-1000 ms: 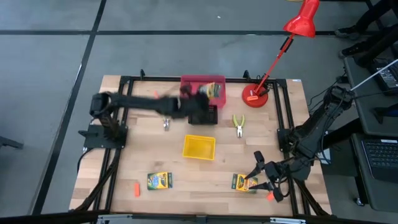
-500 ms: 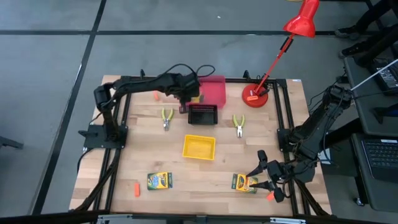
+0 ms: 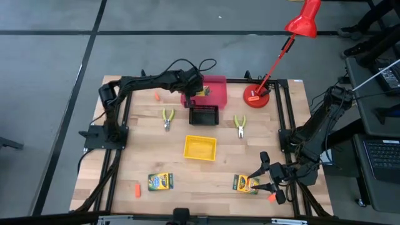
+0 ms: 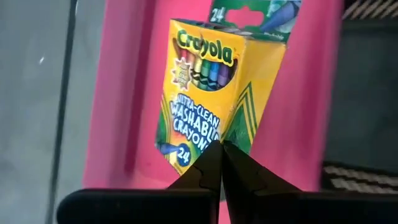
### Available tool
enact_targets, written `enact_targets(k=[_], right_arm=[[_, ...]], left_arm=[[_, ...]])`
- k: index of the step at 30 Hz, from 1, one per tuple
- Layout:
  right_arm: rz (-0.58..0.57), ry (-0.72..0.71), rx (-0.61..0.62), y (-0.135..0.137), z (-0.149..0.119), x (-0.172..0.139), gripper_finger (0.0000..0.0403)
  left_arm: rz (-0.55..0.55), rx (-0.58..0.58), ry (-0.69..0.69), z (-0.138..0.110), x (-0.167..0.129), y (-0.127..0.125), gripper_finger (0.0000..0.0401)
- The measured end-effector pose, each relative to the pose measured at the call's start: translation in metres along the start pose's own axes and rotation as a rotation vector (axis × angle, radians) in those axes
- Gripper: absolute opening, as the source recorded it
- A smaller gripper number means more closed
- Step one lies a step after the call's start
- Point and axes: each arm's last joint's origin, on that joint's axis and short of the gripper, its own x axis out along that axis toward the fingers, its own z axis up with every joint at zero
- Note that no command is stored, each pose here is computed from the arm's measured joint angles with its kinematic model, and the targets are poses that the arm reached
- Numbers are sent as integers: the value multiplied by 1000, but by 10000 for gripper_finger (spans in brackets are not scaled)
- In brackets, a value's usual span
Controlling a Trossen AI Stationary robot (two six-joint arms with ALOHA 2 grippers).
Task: Pick & Place School Supplies
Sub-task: Put the yellow crayon box into the red bin
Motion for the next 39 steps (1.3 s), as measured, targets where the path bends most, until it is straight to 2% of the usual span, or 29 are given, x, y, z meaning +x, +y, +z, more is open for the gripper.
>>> enact_targets(k=[7,12,16,22,24,26,29,31,34,39], right_arm=[[6,-11,-5,1,1,0,181],[8,-15,-3,1,1,0,181],[9,-16,-3,1,1,0,181],[10,-20,1,2,2,0,181],[11,-19,0,2,2,0,181],[17,-18,-1,3,1,-1,181],[25,-18,-6,6,0,-4,181],[13,-27,-15,8,-1,-6,181],[-2,-39,-19,11,-2,-10,181],[-8,-50,-6,16,-5,-16,181]], left_arm=[[39,43,84,-4,37,-7,2],[81,82,102,-4,42,-5,17],[96,66,68,-2,34,1,59],[123,-21,-20,1,5,15,146],[73,-46,-48,0,-11,15,171],[-47,-78,-70,-4,-30,13,187],[-268,-122,-61,-13,-57,0,193],[-370,-144,-24,-20,-72,-16,188],[-446,-159,83,-36,-88,-47,171],[-468,-192,105,-58,-108,-108,143]])
